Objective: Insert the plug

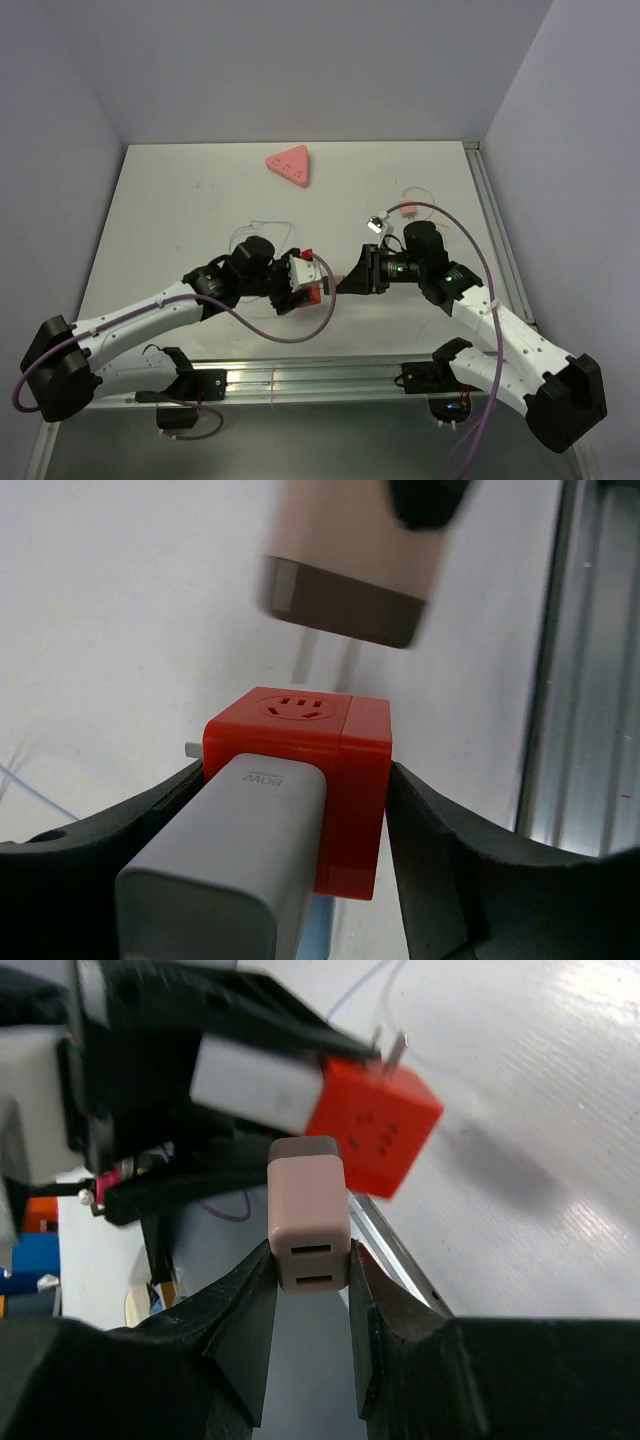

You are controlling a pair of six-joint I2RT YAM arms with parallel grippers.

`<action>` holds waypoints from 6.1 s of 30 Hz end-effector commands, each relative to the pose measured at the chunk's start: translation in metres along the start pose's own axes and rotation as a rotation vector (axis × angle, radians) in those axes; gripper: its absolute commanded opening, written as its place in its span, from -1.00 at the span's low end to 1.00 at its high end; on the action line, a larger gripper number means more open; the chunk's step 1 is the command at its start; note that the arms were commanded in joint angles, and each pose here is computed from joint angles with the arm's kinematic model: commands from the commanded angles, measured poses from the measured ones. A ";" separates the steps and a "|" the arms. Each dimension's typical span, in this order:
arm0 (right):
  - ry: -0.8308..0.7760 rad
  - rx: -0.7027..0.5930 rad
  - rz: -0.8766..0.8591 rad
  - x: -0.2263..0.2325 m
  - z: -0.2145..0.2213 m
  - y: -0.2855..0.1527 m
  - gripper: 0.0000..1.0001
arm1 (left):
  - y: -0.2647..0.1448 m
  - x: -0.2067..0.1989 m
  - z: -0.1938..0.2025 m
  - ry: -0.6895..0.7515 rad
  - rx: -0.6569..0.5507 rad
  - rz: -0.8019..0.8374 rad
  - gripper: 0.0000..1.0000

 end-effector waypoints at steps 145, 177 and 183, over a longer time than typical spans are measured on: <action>0.105 0.118 0.051 -0.070 0.055 0.042 -1.00 | 0.032 -0.069 0.011 -0.134 -0.284 -0.044 0.02; 0.095 0.094 0.069 -0.073 0.050 0.038 -1.00 | -0.038 -0.006 -0.040 -0.862 -0.260 -0.475 0.79; 0.083 0.077 0.069 -0.070 0.046 0.037 -1.00 | -0.010 -0.005 -0.009 -0.925 -0.229 -0.689 -0.99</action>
Point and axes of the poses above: each gripper's point midway between its finger pads, its own y axis out along the fingers, its own x axis along the line the jaws close on, z = x × y, the point moved 2 cm from there along -y, back along the fingers, and after that the axes turned 3 degrees about y, right-handed, at the moved point
